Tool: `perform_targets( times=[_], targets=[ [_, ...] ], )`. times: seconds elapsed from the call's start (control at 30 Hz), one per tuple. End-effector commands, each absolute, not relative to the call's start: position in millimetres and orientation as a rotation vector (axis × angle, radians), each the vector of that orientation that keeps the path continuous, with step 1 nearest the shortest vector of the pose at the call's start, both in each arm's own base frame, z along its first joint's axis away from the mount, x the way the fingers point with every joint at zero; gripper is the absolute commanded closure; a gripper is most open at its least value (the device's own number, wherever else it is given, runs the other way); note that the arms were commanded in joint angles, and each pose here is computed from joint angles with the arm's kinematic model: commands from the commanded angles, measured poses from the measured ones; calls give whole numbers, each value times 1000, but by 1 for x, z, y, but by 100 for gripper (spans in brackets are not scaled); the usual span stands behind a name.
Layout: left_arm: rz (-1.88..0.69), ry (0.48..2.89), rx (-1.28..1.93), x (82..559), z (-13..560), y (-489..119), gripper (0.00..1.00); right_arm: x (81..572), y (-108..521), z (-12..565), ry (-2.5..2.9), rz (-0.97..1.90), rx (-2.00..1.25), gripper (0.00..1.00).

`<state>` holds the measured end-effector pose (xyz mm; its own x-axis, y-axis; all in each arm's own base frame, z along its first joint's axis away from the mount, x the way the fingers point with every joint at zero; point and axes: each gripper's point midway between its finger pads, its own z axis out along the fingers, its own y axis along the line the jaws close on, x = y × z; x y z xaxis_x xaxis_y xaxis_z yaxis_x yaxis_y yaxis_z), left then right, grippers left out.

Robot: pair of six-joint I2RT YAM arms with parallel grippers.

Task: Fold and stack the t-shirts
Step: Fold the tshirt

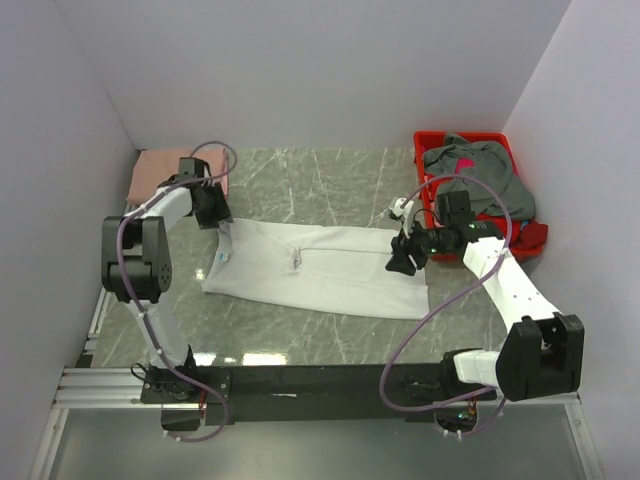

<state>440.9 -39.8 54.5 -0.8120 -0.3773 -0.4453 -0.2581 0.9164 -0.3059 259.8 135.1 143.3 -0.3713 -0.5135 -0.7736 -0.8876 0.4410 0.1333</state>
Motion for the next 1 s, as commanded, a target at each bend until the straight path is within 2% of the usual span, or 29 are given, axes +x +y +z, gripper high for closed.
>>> perform_targets(
  times=[0.0,0.17,0.27,0.33,0.37,0.53,0.83,0.93,0.97],
  targets=[
    [-238,2649,-325,437,45,-46,49,272,137,157,1994,736,-1140,44],
    [-150,2727,-266,442,21,-47,49,270,136,153,2006,750,-1135,44],
    [-106,2770,-253,443,10,-48,60,270,135,152,2006,751,-1131,44],
    [-99,2772,-235,447,10,-51,71,270,134,153,2005,750,-1125,44],
    [-90,2781,-227,448,6,-52,79,270,133,153,2006,752,-1123,44],
    [-92,2786,-120,475,0,-73,89,270,131,154,2007,745,-1118,44],
    [-209,2643,-25,562,2,-125,90,274,125,147,2023,681,-1143,45],
    [-327,2498,9,600,33,-156,84,271,128,141,2016,652,-1200,45],
    [-355,2472,10,608,31,-164,79,272,126,137,2029,607,-1221,45]
  ],
)
